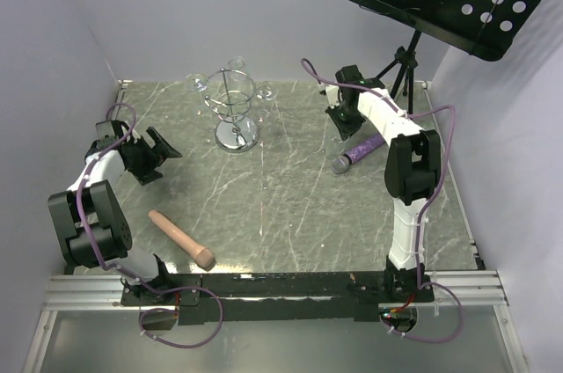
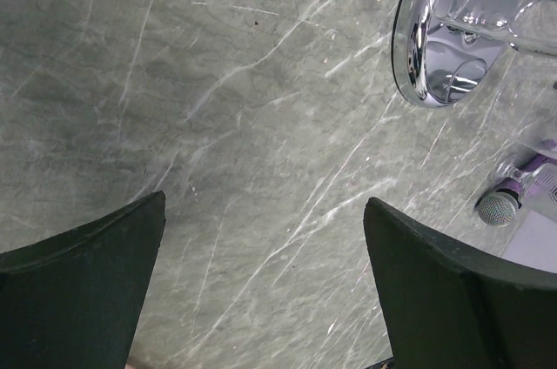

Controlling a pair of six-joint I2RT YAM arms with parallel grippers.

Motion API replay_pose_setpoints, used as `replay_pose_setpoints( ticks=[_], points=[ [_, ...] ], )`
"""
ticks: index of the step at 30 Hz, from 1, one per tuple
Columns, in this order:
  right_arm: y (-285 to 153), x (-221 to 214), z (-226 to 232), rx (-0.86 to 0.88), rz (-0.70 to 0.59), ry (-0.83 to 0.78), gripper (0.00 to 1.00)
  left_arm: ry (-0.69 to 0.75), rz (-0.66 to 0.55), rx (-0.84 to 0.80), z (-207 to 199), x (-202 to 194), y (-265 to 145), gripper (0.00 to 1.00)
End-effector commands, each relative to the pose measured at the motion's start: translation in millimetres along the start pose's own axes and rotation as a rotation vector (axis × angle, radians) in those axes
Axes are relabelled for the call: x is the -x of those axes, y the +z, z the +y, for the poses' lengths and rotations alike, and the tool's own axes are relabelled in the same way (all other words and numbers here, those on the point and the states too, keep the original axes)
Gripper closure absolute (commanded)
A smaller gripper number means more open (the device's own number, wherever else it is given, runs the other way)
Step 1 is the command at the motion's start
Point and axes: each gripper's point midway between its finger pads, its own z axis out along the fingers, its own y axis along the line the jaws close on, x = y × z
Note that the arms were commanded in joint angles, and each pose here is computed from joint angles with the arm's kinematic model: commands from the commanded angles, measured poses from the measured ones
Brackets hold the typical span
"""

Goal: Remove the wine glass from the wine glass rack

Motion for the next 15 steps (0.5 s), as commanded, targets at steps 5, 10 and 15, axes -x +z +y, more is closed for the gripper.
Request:
replay_pose_setpoints(
  ticks=[5,10,15],
  points=[
    [-12,21,-12,-0.050,-0.059,0.025,0.71,0.044,-0.052,-0.033,-10,9,-9,0.00],
    [-12,21,-12,-0.051,-0.058,0.027,0.58,0.047,-0.055,-0.038,-10,9,-9,0.00],
    [-23,29,-16,-0.065,-0.091,0.029,0.54,0.055,-0.055,-0.042,-12,10,-10,0.00]
  ],
)
